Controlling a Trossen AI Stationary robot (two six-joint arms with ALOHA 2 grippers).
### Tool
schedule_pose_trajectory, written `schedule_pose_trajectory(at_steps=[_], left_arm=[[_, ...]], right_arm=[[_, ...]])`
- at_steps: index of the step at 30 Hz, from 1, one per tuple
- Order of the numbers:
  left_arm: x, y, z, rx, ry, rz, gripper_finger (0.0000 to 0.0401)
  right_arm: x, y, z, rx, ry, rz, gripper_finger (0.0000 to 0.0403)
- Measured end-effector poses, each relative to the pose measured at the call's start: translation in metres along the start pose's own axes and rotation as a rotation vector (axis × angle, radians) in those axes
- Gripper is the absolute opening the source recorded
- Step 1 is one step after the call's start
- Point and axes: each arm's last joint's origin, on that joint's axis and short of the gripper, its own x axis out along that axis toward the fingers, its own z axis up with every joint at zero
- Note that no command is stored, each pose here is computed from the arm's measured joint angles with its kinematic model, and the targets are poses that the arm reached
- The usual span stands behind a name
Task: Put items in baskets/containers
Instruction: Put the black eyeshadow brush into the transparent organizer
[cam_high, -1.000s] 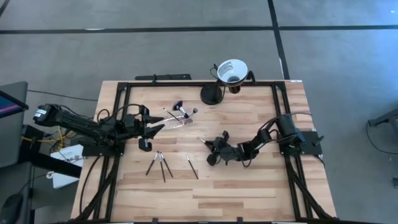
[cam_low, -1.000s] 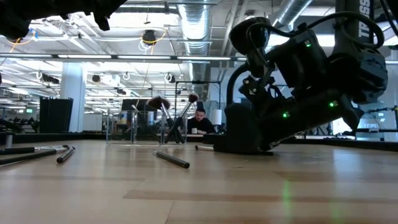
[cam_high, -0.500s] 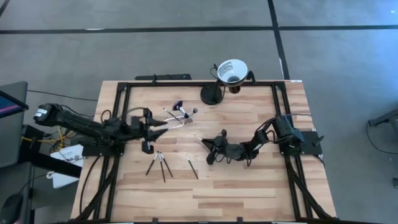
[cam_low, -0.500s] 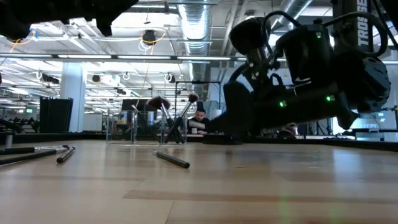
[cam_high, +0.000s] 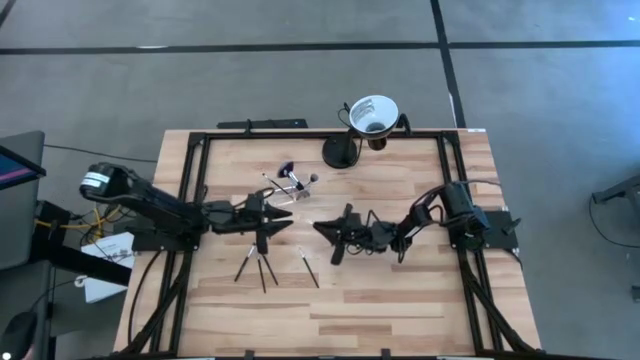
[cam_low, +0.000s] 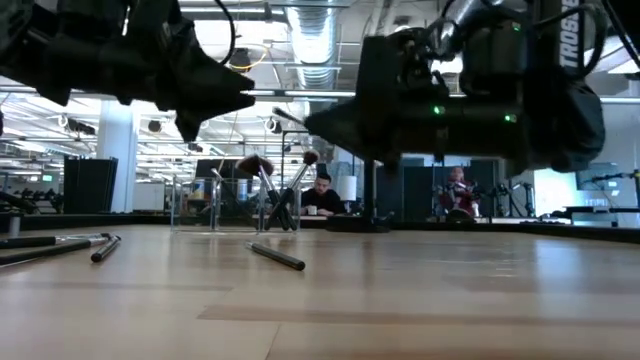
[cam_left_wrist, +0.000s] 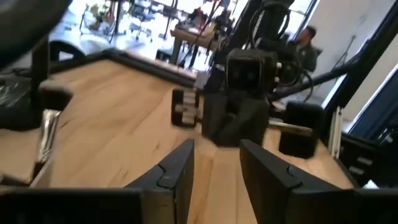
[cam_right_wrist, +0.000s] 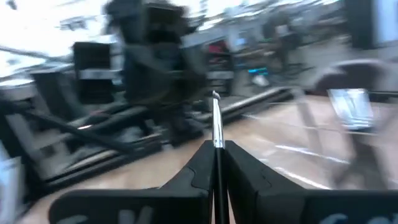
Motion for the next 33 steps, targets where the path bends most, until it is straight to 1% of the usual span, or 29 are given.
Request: schedule_pose_trajectory(at_steps=[3, 5, 9, 11, 14, 17, 23, 29, 33], left_arm=[[0.005, -0.001, 0.000, -0.016, -0.054, -0.021, 0.0127], [0.006, -0.002, 0.000, -0.023, -0.070, -0.041, 0.0127], [0.004, -0.006, 0.000, -0.022, -0.069, -0.062, 0.0127], [0.002, -0.009, 0.004, -0.027, -0.091, -0.077, 0.0127], [0.000, -0.011, 0.007, -0.014, -0.104, -0.087, 0.0127], [-0.002, -0.012, 0.010, 0.011, -0.123, -0.093, 0.0127], [-0.002, -0.012, 0.011, 0.010, -0.130, -0.097, 0.0127], [-0.002, -0.013, 0.012, 0.012, -0.137, -0.099, 0.0126], [-0.002, -0.013, 0.013, 0.015, -0.148, -0.096, 0.0113]], right_arm=[[0.010, 0.005, 0.007, 0.018, -0.018, 0.106, 0.0009], [0.017, 0.008, 0.012, 0.027, -0.039, 0.142, 0.0006], [0.023, 0.010, 0.020, 0.030, -0.075, 0.147, 0.0018], [0.023, 0.009, 0.021, 0.029, -0.077, 0.144, 0.0022], [0.023, 0.009, 0.021, 0.029, -0.075, 0.150, 0.0015], [0.026, 0.010, 0.023, 0.029, -0.079, 0.186, 0.0006], [0.034, 0.014, 0.030, 0.036, -0.106, 0.228, 0.0023], [0.041, 0.011, 0.035, 0.034, -0.124, 0.260, 0.0007], [0.042, 0.009, 0.035, 0.031, -0.119, 0.258, 0.0020]])
